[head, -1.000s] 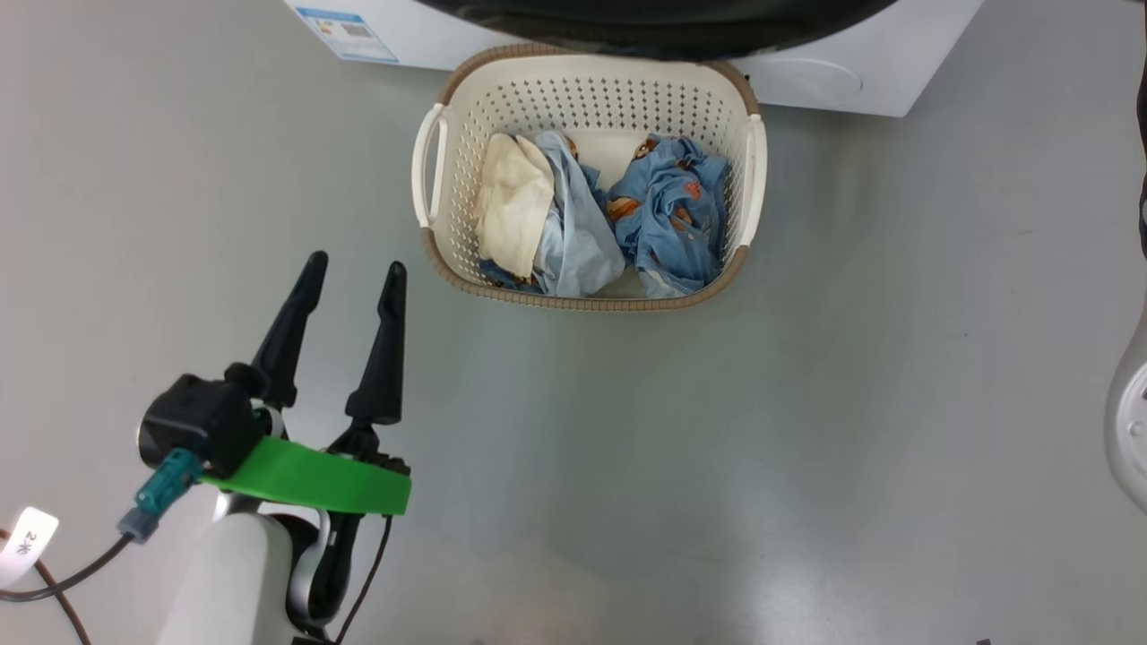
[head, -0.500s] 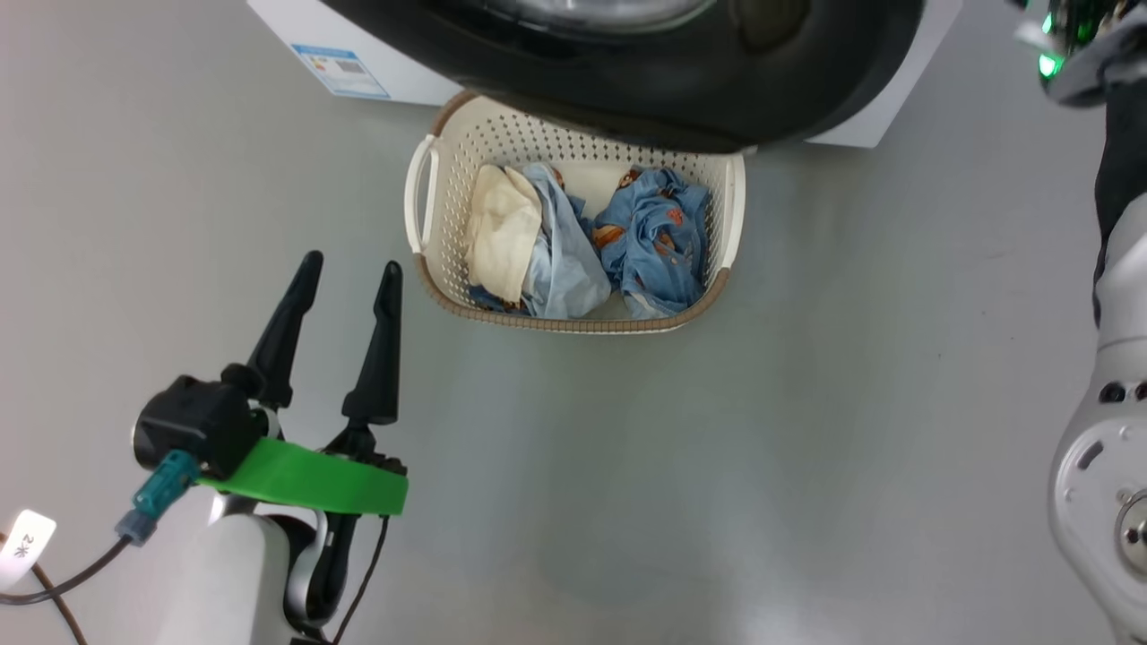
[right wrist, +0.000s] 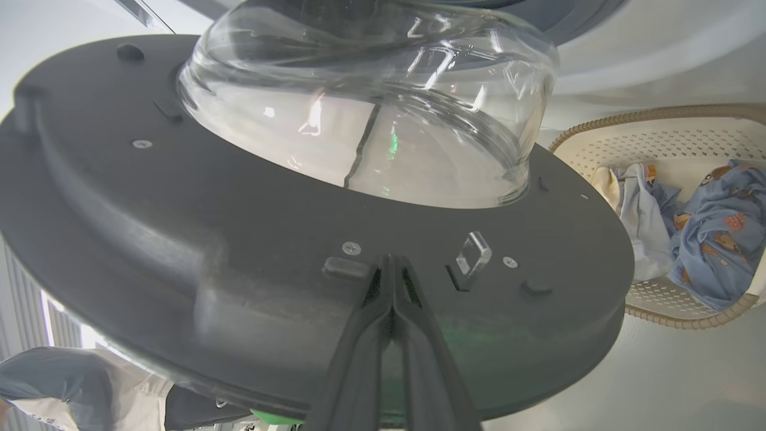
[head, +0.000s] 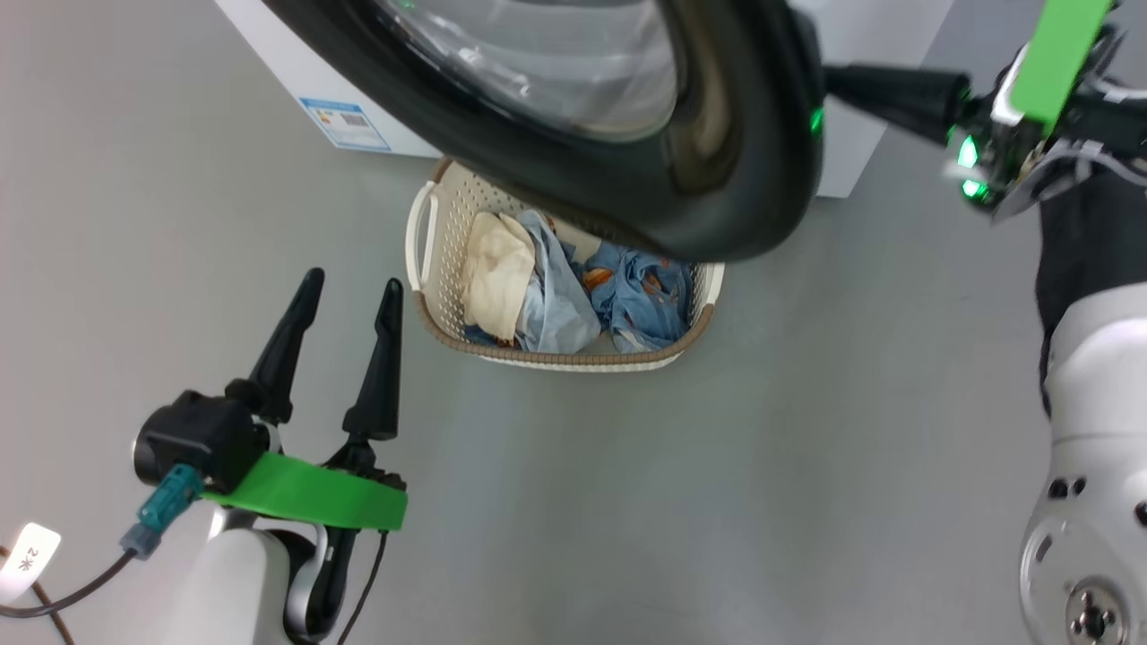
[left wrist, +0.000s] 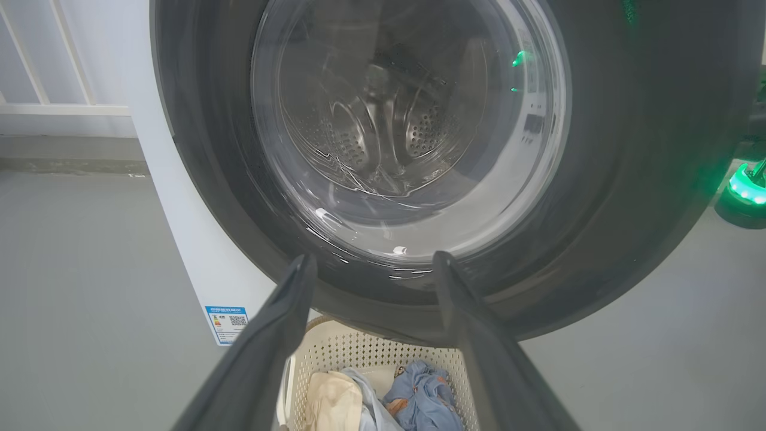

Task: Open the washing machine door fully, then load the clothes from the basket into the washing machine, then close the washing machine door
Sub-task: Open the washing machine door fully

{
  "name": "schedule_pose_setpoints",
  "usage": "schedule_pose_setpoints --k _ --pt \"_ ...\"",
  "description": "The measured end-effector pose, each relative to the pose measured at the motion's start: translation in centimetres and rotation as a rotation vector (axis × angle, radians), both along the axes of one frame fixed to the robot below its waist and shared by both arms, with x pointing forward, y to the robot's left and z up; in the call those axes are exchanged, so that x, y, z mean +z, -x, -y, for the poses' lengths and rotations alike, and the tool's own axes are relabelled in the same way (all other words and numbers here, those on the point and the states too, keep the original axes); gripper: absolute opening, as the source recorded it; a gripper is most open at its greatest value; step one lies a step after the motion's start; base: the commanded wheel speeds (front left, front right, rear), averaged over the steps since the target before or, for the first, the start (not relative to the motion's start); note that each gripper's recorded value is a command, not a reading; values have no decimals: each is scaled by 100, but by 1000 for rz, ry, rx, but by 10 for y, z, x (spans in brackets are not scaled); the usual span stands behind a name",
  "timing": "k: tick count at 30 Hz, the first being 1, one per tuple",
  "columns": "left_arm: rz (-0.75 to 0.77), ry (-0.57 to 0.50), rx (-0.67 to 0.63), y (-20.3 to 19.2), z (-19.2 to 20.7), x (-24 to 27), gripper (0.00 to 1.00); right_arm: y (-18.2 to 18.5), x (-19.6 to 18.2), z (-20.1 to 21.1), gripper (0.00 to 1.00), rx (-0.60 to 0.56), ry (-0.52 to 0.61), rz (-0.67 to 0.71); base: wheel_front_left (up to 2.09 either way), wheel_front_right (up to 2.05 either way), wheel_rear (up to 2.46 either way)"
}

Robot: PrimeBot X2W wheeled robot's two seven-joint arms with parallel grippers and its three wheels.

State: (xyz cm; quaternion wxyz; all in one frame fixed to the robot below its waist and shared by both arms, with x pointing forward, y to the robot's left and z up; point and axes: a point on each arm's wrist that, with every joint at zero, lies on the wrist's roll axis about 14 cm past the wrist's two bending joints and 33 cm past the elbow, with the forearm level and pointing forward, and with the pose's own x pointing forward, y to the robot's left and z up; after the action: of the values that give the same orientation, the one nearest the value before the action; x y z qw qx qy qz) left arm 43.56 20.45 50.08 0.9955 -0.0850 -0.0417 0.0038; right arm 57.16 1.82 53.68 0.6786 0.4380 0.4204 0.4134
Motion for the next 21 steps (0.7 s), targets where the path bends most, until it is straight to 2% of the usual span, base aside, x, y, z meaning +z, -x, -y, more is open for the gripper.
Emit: schedule_pose_setpoints --k 12,21 --pt "16 -10 4 19 -3 10 100 73 -4 -39 0 223 -23 11 0 0 0" --pt "18 -10 17 27 -6 13 100 112 -3 -75 0 319 -61 27 0 0 0"
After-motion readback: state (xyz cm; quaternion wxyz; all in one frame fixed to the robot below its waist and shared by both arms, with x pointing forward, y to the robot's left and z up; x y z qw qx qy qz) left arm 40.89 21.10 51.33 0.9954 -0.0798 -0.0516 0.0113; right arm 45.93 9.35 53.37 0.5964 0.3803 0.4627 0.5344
